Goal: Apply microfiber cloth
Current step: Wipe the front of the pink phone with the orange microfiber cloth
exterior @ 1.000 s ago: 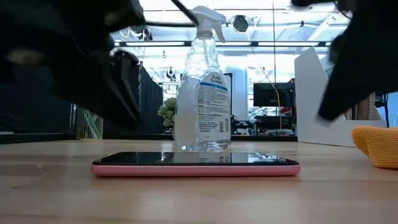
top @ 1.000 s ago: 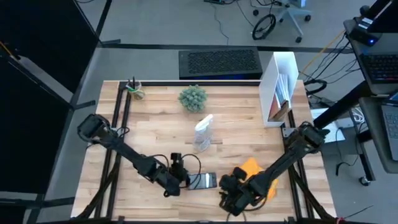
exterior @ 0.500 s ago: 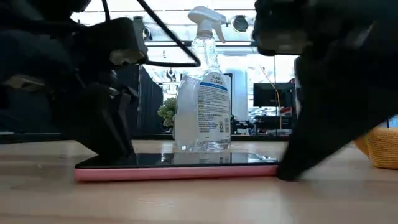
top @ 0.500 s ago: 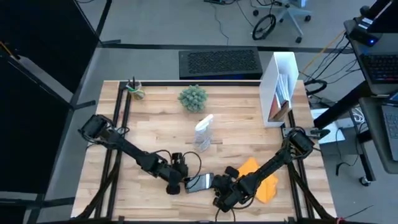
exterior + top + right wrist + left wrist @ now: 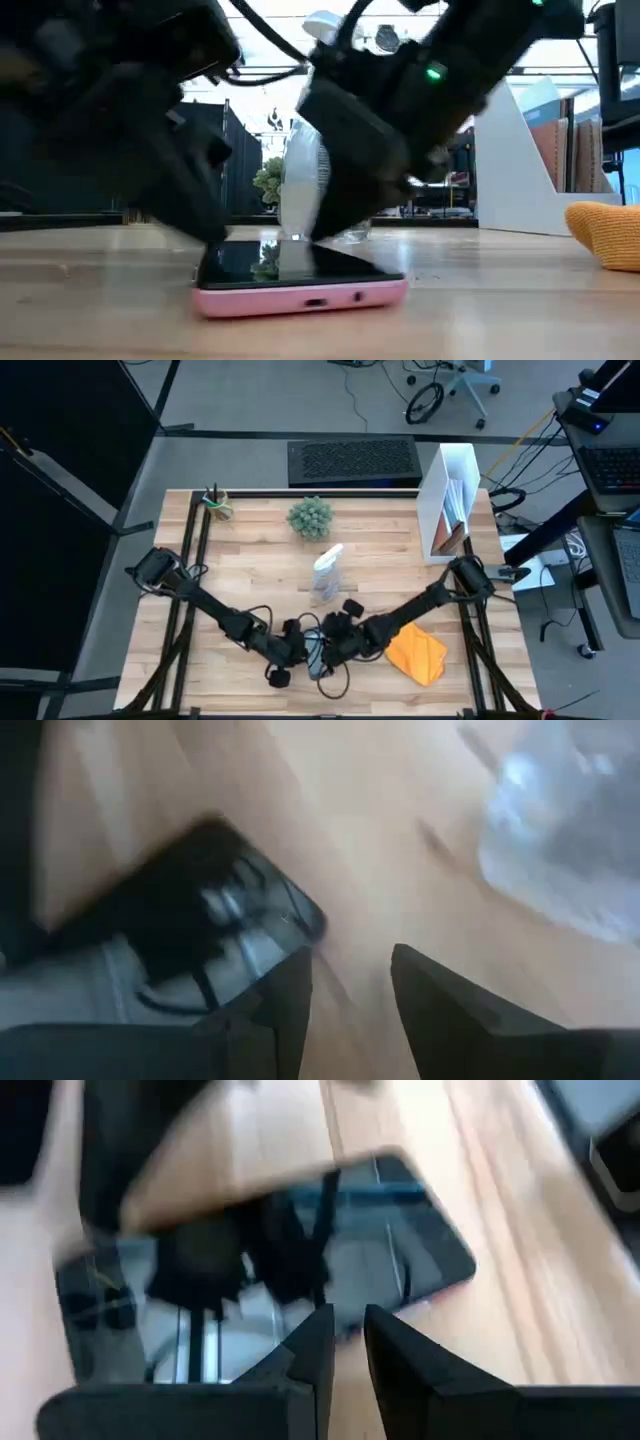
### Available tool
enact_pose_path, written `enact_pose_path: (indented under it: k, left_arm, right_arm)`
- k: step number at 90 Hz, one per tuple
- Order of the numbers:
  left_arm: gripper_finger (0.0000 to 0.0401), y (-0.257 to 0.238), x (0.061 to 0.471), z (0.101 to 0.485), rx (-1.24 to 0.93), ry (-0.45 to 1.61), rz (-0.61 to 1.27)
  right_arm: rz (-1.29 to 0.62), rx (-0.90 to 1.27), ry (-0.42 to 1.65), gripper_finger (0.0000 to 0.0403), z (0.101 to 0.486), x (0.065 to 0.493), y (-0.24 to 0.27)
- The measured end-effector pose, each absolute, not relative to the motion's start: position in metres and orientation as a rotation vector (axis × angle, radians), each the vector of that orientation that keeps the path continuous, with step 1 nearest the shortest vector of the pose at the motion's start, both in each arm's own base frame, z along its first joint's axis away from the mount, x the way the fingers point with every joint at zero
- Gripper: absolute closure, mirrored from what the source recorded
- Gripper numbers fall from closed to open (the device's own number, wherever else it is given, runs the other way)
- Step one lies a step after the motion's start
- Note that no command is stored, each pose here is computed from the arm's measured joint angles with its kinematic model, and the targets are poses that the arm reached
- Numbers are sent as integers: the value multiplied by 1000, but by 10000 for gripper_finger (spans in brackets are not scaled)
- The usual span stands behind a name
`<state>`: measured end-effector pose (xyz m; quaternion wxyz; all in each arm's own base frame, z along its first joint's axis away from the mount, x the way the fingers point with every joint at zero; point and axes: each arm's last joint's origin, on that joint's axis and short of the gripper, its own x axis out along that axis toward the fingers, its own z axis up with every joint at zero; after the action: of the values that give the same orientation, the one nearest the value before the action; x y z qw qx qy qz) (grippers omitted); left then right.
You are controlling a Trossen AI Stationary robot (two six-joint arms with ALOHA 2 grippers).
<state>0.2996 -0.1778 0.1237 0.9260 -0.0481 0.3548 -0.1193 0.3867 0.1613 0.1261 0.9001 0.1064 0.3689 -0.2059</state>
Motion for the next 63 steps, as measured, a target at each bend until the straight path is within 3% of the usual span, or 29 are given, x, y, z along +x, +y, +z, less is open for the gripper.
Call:
enact_pose_path:
  k: [20,40,51,63]
  left_arm:
    - [354,-179,301,128,-98,709,-245]
    - [354,-172,297,145,-22,704,-162]
    - [354,-163,297,141,24,754,-108]
    - [354,-155,299,138,21,764,-84]
  right_arm:
    - [-334,206,755,280,138,390,162]
    - [-77,369,797,280,185,365,195]
    - [-2,377,826,280,181,349,224]
    - [-64,325,804,280,160,342,244]
